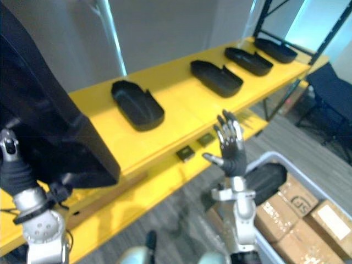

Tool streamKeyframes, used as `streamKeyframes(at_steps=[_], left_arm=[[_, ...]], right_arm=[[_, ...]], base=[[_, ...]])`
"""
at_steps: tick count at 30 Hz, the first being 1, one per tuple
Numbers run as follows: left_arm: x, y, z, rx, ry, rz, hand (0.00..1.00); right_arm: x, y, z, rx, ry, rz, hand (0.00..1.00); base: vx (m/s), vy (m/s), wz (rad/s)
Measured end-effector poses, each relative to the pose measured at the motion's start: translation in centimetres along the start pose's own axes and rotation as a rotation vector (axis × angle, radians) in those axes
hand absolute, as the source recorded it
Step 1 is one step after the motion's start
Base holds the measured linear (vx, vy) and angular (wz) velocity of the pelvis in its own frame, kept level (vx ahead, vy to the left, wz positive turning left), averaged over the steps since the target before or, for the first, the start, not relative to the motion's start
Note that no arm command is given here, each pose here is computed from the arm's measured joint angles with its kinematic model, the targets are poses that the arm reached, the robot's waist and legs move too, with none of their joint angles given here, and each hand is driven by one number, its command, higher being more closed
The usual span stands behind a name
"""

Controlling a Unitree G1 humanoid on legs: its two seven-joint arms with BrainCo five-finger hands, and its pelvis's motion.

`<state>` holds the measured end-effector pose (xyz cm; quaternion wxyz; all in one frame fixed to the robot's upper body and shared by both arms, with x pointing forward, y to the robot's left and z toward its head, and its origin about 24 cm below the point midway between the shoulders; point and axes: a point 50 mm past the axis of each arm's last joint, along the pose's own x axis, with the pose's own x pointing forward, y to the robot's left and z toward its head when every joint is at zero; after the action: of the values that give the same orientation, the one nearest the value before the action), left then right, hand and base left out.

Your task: Walk over and take plastic housings, then place them on the shelf

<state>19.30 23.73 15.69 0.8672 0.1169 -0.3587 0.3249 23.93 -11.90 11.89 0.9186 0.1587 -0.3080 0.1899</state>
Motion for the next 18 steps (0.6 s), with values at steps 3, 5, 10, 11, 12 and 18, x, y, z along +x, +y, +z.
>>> streamKeyframes(at_steps=[3, 5, 10, 11, 12, 18], left_arm=[[-1.0, 0.2, -0.7, 0.022, 0.082, 0.011, 1.0], [-2.4, 0.8, -1.3, 0.045, 0.156, 0.033, 1.0], [-3.1, 0.9, -0.8, 0.047, 0.174, 0.057, 1.0], [-2.9, 0.9, -0.3, 0.04, 0.151, 0.057, 1.0], [-2.8, 0.9, -0.1, 0.043, 0.139, 0.056, 1.0], [-2.3, 1.1, 0.2, 0.078, 0.1, 0.023, 1.0]], right_arm=[[0.3, 0.7, -0.1, -0.007, 0.02, 0.077, 0.0], [0.6, 0.9, -0.1, -0.007, 0.031, 0.137, 0.0], [3.0, 2.8, 0.6, 0.075, -0.049, 0.281, 0.0], [3.3, 4.1, 0.4, 0.107, -0.052, 0.329, 0.0], [3.4, 4.8, 0.2, 0.127, -0.054, 0.353, 0.0], [4.5, 8.3, -0.1, 0.178, -0.073, 0.372, 0.0]], base=[[0.16, -0.286, 0.74], [0.21, -0.181, 0.53], [0.2, -0.153, 0.7], [0.14, -0.058, 0.57], [0.16, -0.047, 0.52], [0.06, -0.004, 0.45]])
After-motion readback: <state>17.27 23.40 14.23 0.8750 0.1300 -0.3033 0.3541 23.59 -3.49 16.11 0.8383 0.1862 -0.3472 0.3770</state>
